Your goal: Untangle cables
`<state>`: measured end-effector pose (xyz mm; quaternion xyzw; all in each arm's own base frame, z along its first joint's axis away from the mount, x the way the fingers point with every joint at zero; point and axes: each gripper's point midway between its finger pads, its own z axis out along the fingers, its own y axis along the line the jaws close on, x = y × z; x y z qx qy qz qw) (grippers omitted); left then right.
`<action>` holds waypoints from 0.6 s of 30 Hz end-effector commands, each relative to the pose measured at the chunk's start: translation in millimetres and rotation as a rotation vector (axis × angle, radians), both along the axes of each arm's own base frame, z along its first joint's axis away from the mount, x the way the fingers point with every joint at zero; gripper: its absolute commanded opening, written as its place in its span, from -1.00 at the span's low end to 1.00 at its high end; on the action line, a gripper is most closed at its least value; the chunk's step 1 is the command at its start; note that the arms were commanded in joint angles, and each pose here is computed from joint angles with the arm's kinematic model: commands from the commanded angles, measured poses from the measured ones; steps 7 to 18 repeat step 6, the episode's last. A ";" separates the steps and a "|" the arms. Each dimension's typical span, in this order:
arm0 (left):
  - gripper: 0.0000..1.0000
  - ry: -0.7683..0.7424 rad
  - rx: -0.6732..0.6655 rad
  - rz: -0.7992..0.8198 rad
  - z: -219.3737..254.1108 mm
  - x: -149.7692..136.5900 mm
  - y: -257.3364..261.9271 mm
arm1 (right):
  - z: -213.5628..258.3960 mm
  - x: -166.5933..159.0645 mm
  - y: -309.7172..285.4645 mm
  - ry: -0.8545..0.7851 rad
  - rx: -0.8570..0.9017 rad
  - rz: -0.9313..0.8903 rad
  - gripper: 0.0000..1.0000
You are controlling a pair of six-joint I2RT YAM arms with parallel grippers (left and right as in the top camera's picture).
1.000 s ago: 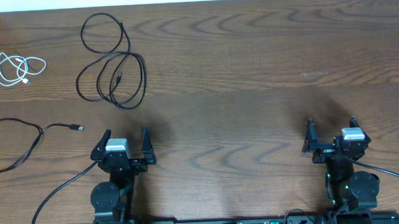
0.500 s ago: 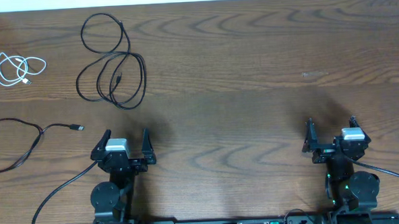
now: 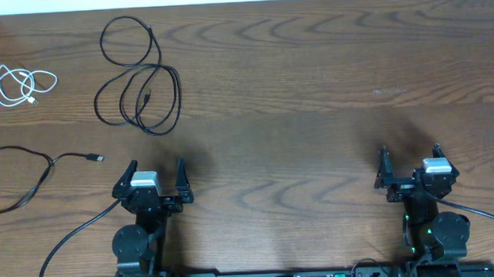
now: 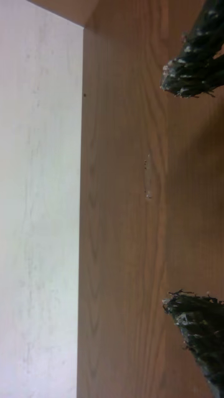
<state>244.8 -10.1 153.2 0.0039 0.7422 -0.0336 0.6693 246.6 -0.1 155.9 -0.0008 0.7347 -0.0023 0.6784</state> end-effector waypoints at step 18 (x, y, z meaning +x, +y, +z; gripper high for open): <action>0.96 0.047 -0.003 -0.013 -15.0 -1.1 -1.9 | -0.3 -0.4 3.9 -0.001 0.015 0.018 0.98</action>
